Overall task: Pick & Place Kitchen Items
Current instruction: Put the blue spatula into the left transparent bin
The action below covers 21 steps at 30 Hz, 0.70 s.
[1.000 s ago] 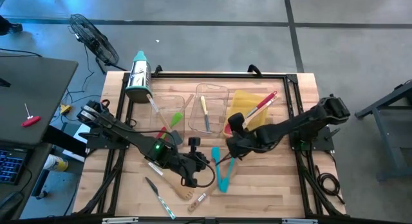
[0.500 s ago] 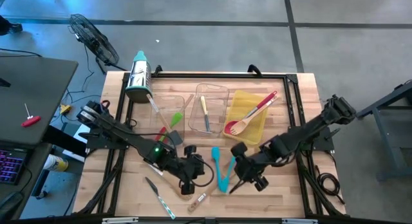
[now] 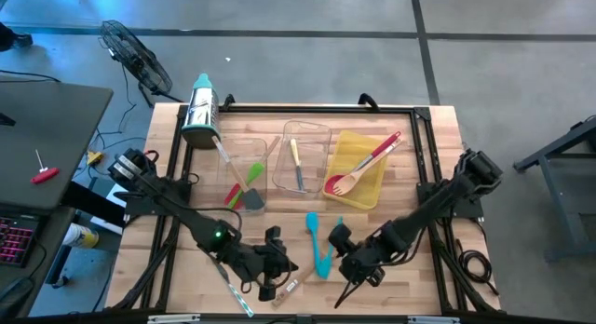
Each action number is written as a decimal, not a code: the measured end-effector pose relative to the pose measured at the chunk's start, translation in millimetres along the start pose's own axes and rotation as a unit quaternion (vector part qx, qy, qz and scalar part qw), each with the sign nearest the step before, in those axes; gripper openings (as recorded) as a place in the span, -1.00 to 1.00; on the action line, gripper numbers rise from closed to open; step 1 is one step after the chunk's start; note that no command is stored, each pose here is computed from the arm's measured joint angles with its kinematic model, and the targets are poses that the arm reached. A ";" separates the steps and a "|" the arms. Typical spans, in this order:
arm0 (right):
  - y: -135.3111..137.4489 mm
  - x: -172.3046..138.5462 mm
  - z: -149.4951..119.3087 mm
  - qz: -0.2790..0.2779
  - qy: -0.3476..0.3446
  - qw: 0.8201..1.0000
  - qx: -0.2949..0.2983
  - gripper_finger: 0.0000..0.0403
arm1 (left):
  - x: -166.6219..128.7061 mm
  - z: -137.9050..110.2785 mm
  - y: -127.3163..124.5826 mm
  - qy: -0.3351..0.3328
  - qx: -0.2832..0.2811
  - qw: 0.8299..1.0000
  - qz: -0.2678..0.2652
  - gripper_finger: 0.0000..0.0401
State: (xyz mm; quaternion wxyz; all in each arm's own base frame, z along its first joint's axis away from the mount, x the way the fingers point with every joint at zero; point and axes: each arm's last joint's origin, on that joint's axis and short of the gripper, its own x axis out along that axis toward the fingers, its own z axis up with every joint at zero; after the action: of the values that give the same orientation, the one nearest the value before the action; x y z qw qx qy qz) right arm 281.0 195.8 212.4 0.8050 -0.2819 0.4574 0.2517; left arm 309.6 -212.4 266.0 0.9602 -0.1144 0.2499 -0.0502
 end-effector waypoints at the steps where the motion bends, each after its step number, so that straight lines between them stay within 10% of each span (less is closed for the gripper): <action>1: 0.9 4.2 0.2 0.000 0.003 1.000 -0.001 -0.09 | 0.4 -0.1 0.1 -0.006 -0.003 1.000 -0.001 -0.98; 21: -33.3 46.0 -11.2 -0.008 0.032 0.999 0.009 -0.10 | 23.7 -17.0 -0.7 0.002 -0.021 1.000 0.004 -0.98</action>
State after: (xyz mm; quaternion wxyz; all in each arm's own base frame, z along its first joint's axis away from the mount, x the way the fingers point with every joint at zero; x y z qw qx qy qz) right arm 317.3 171.1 174.7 0.7944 -0.2858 0.4832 0.2318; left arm 321.9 -220.1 240.6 0.9573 -0.1329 0.2532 -0.0412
